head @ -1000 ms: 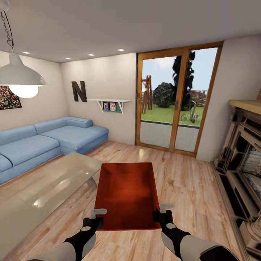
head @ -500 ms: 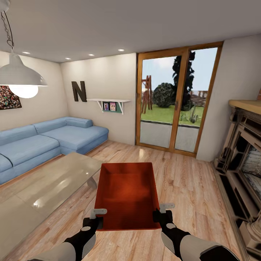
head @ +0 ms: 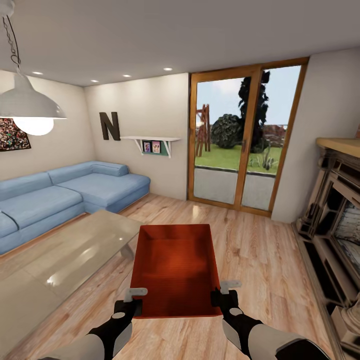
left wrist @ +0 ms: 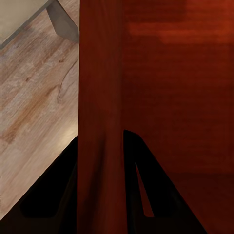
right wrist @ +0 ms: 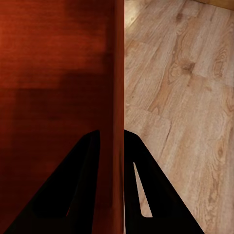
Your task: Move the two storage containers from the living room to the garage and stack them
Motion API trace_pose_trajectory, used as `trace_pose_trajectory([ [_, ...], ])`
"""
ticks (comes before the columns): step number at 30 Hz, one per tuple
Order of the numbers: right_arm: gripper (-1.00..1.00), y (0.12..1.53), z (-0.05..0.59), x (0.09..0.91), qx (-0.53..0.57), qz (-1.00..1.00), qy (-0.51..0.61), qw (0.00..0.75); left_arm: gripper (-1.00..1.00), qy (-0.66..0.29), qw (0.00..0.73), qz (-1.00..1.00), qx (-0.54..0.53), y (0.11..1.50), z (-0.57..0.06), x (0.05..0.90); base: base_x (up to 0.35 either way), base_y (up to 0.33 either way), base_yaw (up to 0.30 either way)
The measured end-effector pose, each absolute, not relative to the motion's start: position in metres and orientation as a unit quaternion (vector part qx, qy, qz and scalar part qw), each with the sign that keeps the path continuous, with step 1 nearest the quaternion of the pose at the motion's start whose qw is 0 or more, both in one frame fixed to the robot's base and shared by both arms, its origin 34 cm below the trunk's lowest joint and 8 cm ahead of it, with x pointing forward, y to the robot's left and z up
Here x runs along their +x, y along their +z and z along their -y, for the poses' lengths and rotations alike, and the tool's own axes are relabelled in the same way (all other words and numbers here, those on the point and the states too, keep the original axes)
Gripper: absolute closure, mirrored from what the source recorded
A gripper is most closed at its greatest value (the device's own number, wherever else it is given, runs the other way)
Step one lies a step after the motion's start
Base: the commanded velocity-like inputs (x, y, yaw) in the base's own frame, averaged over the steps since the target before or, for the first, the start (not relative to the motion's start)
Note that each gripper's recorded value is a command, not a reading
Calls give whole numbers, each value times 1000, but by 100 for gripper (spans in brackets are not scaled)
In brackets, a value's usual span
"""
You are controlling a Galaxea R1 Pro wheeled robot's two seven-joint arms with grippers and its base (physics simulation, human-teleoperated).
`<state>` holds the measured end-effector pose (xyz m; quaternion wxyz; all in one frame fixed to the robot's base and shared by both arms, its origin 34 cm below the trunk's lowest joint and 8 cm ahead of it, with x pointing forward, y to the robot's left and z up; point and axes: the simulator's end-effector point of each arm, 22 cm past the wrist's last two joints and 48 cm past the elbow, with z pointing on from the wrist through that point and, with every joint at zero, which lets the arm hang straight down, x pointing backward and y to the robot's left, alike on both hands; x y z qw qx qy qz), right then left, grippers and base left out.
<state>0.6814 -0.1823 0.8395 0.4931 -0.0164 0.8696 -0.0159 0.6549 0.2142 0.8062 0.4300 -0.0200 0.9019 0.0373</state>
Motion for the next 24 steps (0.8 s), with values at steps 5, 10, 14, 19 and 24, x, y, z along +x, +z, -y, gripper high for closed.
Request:
trace_pose_trajectory([
  [5,100,841,182,682,-17,-869,-16,494,100,37,431,-901,-20,807,-214,655,0,0,234],
  [10,100,842,182,682,-18,-868,-17,495,100,37,432,-901,-21,809,-215,655,0,0,263],
  [14,100,844,182,683,-19,-868,-18,497,100,37,434,-900,-21,810,-215,656,0,0,266],
  [19,100,846,182,683,-18,-867,-18,498,100,37,436,-899,-21,813,-215,657,0,0,267],
  [24,100,849,182,684,-18,-866,-18,500,100,37,438,-898,-21,815,-215,657,0,0,277],
])
